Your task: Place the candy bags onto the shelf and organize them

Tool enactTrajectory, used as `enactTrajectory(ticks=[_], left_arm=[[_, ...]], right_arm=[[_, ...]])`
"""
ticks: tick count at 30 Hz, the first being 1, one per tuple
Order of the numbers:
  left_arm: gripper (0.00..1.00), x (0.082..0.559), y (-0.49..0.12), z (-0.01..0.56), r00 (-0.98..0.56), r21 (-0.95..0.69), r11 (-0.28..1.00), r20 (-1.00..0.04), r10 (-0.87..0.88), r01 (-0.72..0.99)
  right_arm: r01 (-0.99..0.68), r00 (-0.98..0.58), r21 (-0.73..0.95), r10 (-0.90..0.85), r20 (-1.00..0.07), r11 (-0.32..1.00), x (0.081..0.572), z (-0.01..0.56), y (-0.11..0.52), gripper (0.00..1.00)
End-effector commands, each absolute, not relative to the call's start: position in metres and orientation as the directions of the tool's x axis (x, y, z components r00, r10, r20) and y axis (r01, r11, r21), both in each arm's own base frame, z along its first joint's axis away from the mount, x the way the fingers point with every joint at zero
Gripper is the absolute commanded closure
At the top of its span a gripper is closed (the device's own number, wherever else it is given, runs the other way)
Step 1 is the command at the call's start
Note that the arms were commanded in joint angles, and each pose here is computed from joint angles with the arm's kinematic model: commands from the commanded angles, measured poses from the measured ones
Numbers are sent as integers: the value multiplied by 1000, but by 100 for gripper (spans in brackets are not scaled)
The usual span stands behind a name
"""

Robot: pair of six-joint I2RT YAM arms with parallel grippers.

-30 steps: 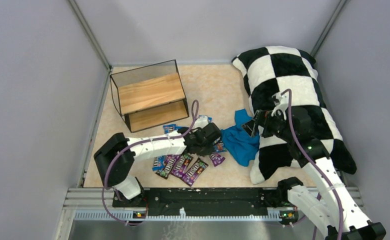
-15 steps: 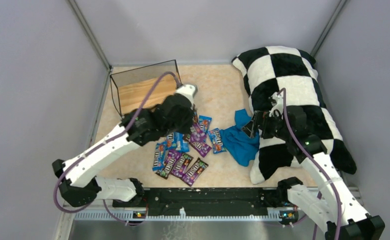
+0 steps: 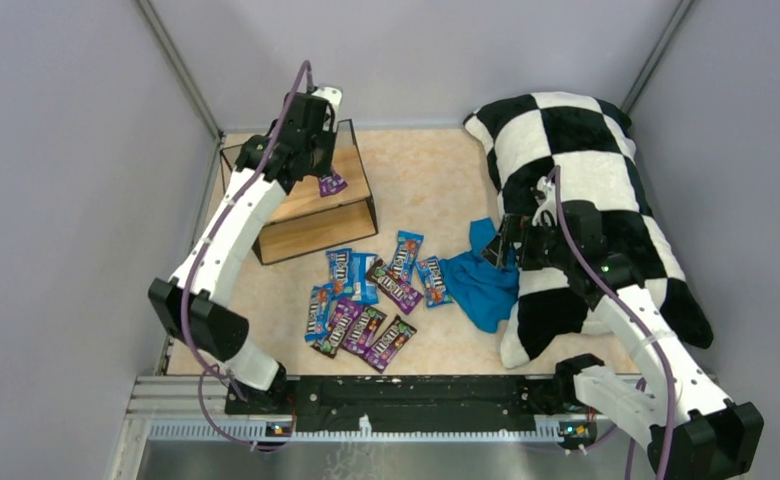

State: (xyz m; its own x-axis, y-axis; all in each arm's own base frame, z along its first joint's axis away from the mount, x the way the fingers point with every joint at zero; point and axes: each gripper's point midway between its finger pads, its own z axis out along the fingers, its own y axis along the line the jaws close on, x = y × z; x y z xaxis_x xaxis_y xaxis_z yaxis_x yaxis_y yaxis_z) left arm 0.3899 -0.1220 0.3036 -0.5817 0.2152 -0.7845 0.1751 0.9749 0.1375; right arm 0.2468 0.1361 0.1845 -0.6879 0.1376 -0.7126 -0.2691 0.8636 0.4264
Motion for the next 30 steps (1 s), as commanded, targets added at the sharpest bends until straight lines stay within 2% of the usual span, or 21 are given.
enactTrajectory(ticks=[1, 7, 13, 30], left_arm=[[100, 430, -135, 317, -476, 121, 948, -841, 255, 295], [100, 443, -144, 304, -478, 16, 905, -845, 240, 426], [100, 453, -144, 268, -594, -71, 907, -777, 210, 414], [98, 475, -143, 237, -700, -218, 909, -707, 104, 355]], right_arm=[[-312, -652, 442, 149, -744, 841, 258, 210, 144, 1], [-328, -643, 428, 133, -755, 842, 261, 212, 145, 1], [-320, -645, 417, 127, -754, 850, 268, 209, 144, 1], [-320, -656, 422, 123, -745, 848, 272, 205, 146, 1]])
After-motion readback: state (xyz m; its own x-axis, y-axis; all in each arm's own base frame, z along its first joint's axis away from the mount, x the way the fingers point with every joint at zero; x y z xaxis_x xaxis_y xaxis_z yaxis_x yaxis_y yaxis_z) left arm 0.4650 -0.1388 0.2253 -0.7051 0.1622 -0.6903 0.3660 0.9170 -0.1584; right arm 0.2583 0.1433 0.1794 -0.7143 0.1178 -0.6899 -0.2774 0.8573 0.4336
